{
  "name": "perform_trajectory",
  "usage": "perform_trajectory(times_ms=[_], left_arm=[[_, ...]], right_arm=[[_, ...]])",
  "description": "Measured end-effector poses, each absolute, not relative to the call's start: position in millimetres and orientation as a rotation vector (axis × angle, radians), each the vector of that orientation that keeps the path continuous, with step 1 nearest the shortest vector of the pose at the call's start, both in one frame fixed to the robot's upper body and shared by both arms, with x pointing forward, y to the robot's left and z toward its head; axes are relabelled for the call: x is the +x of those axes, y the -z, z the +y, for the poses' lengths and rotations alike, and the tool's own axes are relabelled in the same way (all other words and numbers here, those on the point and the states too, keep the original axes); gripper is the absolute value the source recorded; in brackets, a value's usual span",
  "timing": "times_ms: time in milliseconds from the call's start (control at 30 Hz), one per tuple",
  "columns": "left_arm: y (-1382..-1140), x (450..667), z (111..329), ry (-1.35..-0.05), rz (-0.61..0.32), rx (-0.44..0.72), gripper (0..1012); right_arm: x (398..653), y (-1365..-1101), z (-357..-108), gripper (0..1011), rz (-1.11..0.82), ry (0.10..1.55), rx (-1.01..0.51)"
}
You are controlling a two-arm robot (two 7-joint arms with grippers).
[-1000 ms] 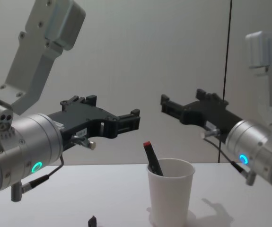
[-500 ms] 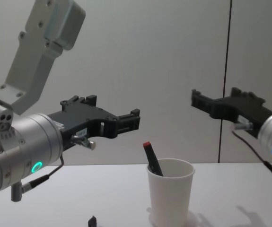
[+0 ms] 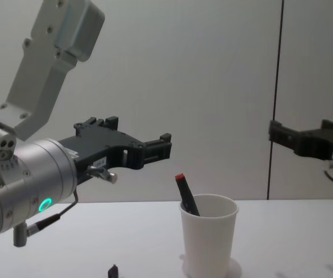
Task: Place the pen into the pen holder.
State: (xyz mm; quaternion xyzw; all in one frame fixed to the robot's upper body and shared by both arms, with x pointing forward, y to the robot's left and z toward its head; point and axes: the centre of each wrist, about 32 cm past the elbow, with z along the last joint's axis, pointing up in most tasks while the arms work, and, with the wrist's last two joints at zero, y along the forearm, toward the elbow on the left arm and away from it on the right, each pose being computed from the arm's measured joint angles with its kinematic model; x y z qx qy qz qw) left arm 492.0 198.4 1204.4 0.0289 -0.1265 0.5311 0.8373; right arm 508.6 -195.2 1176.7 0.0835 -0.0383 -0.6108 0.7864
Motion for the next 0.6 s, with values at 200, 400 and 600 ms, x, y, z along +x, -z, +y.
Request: perform_trajectory(times_ms=[200,400,600], left_arm=[[-1204.4,492.0,198.4,-1.124,-0.268,0.061,1004],[-1204.4,492.0,198.4,-1.124,-0.268,0.061,1004],[-1204.4,492.0,198.4,-1.124,-0.268,0.061,1004]], right_arm=[[498.9,-1176.7,-204.4,1001,-0.057,1.352,0.162],[492.3,-1176.8,-213.1,1001,-0.038,1.384,0.148],[488.5,-1176.8,-218.2,1001,-0.027,1.404,0.138]])
